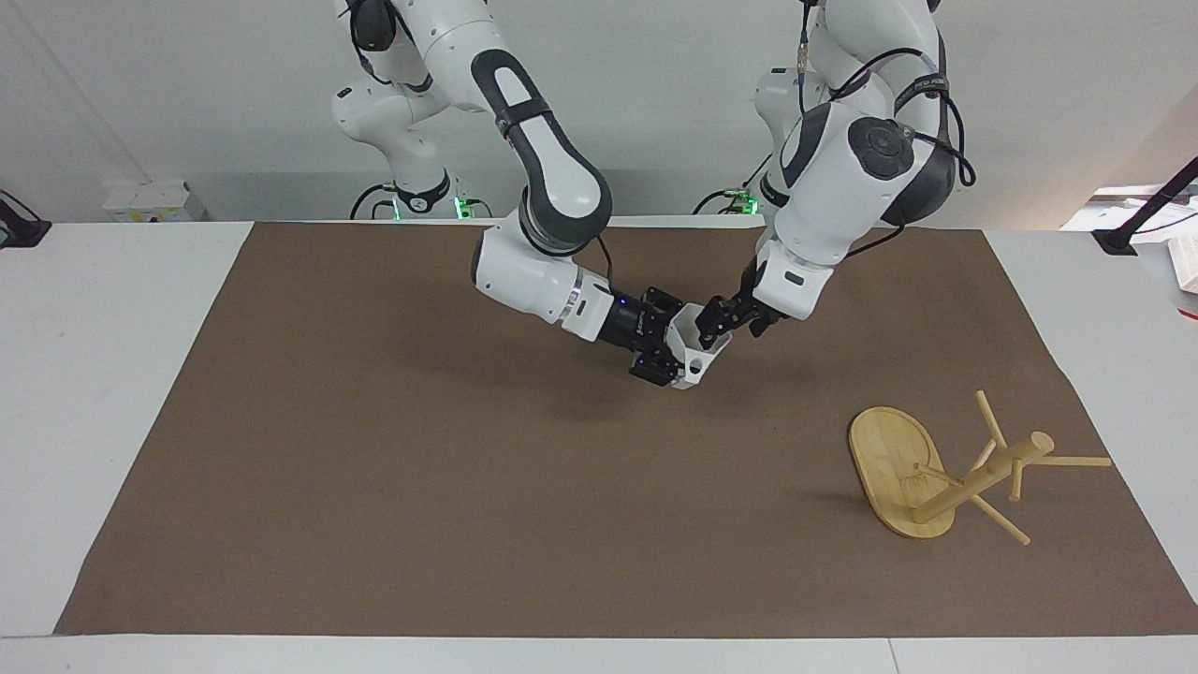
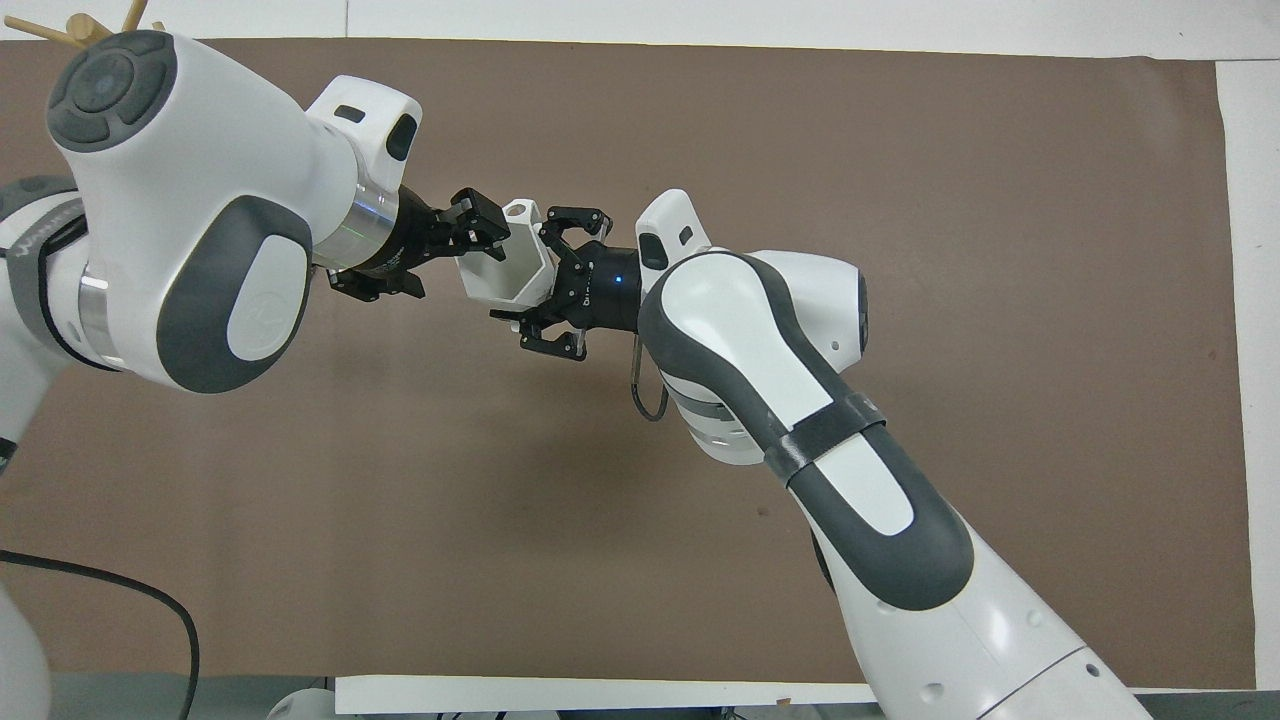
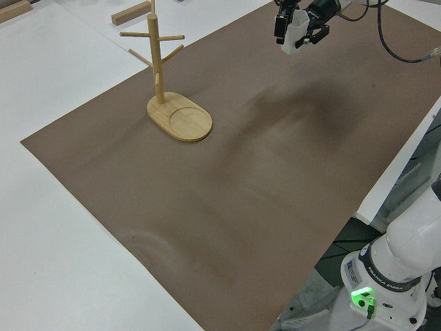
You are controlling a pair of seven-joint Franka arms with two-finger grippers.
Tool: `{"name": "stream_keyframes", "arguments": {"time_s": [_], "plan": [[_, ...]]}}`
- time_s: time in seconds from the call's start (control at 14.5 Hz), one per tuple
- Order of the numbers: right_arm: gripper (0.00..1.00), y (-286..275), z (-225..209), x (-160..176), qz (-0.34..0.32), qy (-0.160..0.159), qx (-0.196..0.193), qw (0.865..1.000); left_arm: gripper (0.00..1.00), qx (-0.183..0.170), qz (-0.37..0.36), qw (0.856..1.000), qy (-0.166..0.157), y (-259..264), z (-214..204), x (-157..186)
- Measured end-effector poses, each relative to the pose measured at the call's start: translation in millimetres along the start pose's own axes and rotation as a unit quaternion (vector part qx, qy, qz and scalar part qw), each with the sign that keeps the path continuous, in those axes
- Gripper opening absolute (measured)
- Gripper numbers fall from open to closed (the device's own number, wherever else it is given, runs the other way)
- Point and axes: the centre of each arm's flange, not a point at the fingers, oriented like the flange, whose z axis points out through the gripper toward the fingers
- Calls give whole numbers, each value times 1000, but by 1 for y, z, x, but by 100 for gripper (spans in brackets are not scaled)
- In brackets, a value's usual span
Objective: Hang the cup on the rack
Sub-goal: 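Grasp the cup with the left gripper from the right gripper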
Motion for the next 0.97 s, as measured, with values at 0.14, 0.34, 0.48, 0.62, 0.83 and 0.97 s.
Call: {"name": "stream_keyframes", "arguments": {"time_s": [0.14,0.34,0.48,0.62,0.83,0.97], "plan": [[78,0,0,0,0,-1,-2,1000,91,-2,-4,1000,-3,0,0,-1],[78,1,-1,0,0,-2,-5,1000,55,-10,-65,998,-9,3,1,-3],[78,1,-1,0,0,-2,-5,1000,33,-10,-71,997,-9,3,1,-3],[78,-1,1,-1,0,-3,-3,1000,10,-12,-68,998,-9,4,1,-4],[78,-1,1,-1,0,-2,-2,1000,7,-12,-57,998,-9,4,1,-4],[78,-1,1,-1,0,-2,-2,1000,7,-12,-45,999,-9,4,1,-4]]}}
